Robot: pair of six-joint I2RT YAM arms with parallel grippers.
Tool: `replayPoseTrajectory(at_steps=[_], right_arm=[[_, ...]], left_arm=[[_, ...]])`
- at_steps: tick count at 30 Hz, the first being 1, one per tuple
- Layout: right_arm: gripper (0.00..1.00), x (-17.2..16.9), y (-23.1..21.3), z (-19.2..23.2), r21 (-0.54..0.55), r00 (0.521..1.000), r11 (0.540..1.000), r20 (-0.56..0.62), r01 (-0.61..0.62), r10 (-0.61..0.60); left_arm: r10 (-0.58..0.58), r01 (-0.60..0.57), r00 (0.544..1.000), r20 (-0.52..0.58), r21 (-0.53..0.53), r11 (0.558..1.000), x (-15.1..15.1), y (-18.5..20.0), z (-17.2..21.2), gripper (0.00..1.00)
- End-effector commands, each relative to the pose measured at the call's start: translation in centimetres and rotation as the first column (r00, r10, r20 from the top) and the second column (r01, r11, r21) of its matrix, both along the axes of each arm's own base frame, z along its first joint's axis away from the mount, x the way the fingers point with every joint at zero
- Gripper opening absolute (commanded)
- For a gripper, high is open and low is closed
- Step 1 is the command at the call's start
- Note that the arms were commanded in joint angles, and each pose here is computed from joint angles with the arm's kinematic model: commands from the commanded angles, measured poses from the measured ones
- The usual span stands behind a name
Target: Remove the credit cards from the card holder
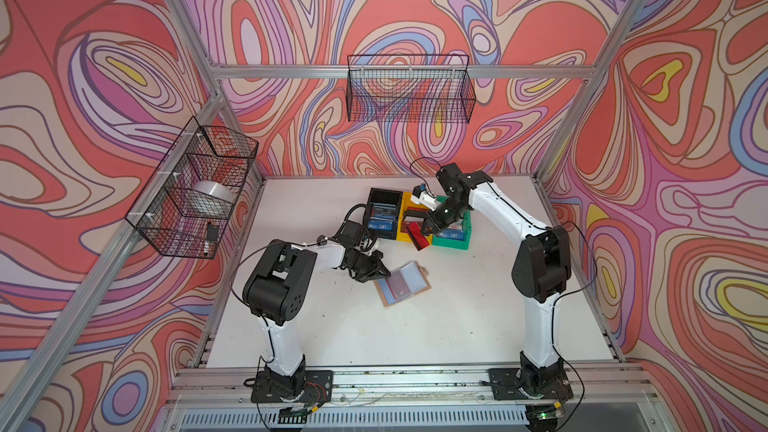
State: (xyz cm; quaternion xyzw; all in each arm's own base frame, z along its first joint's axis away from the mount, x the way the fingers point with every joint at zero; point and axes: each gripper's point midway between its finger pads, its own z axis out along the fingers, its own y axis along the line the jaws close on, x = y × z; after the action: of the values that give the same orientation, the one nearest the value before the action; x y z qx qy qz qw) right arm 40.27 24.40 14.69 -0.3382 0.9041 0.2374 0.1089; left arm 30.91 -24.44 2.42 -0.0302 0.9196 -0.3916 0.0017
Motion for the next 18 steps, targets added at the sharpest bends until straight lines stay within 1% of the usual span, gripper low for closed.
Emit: replayPoseTrajectory(at_steps=[1,6,9,12,18], right_arm=[[0.00,1.5,-2.0,-0.8,-0.145,0.998,0.989,0.037,-0.037,0.043],[0.00,4.4,-2.0,-0.5,-0.189,0.988,0.980,0.126,-0.061,0.086],[0.00,5.7,-2.3,-1.0,-0.234,0.980,0.969,0.165,-0.074,0.114],[0.00,6.7,-2.2,-1.3,-0.247,0.970,0.965,0.200,-0.089,0.141],[0.00,8.1,-1.9,-1.9,-0.284,0.928,0.941,0.265,-0.184,0.262]], left_arm=[[-0.003,0.007,0.999,-0.050,0.068,0.998,-0.7,1.3,-2.0,0.00],[-0.001,0.004,0.998,-0.055,0.064,0.998,-0.6,1.2,-2.1,0.00],[0.007,-0.002,0.998,-0.062,0.067,0.998,-0.7,1.3,-2.1,0.00],[0.016,-0.012,0.998,-0.062,0.067,0.998,-0.7,1.3,-2.0,0.00],[0.031,-0.026,0.998,-0.060,0.072,0.997,-0.5,1.3,-2.0,0.00]])
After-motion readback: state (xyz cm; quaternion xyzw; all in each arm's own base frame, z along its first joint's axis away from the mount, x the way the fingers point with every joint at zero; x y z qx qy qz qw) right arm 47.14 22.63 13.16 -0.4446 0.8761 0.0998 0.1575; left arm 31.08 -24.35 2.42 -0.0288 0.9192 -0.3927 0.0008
